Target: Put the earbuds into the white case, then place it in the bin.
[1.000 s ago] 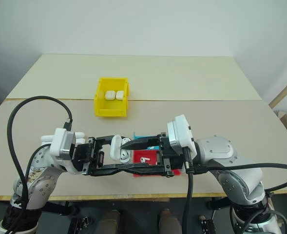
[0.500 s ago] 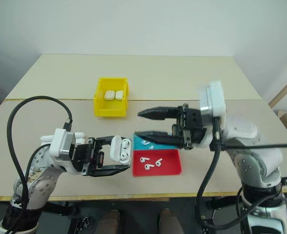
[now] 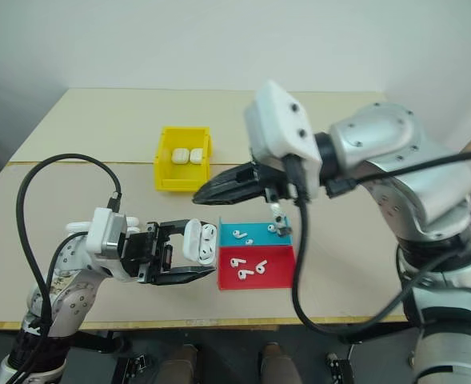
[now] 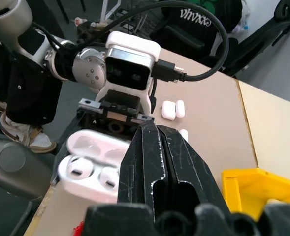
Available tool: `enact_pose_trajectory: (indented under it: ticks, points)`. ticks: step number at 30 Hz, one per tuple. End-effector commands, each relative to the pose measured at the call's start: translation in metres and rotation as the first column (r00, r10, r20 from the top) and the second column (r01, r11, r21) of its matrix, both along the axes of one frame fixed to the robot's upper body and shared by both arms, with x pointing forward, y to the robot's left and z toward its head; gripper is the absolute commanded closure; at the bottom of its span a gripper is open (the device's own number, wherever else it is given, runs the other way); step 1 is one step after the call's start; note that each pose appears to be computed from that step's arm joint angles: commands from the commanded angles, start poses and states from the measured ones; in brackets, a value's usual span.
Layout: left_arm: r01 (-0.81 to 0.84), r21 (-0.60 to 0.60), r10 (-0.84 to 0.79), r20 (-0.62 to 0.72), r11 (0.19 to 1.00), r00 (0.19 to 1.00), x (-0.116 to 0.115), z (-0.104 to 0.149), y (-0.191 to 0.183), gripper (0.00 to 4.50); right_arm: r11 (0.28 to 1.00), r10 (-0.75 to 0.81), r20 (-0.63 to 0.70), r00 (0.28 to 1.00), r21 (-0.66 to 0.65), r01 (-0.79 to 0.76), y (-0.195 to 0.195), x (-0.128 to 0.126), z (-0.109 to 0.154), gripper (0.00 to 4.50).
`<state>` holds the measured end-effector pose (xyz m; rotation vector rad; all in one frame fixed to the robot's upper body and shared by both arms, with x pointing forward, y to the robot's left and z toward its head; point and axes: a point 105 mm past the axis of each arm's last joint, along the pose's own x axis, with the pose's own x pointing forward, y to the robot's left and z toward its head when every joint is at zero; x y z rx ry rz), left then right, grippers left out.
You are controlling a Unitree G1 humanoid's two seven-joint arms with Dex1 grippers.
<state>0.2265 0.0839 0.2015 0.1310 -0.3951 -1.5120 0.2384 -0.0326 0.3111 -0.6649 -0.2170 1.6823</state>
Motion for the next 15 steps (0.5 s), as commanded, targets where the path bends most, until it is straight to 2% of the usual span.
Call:
enact_pose_trajectory:
  ticks: [1, 9, 15]
  points:
    - [0.013, -0.008, -0.013, 0.038, 1.000, 0.999, -0.003, 0.006, -0.002, 1.70, 0.997, 0.041, 0.015, 0.999, -0.062, -0.040, 0.005, -0.002, 0.003, 4.45]
    - [0.016, -0.002, -0.016, 0.038, 1.000, 0.999, -0.004, 0.006, -0.002, 1.70, 0.975, 0.150, 0.027, 0.988, -0.169, -0.144, 0.013, -0.002, -0.007, 4.45]
    - [0.019, 0.001, -0.019, 0.041, 1.000, 0.999, -0.003, 0.005, -0.002, 1.70, 0.961, 0.203, 0.048, 0.978, -0.201, -0.189, 0.019, -0.002, -0.013, 4.45]
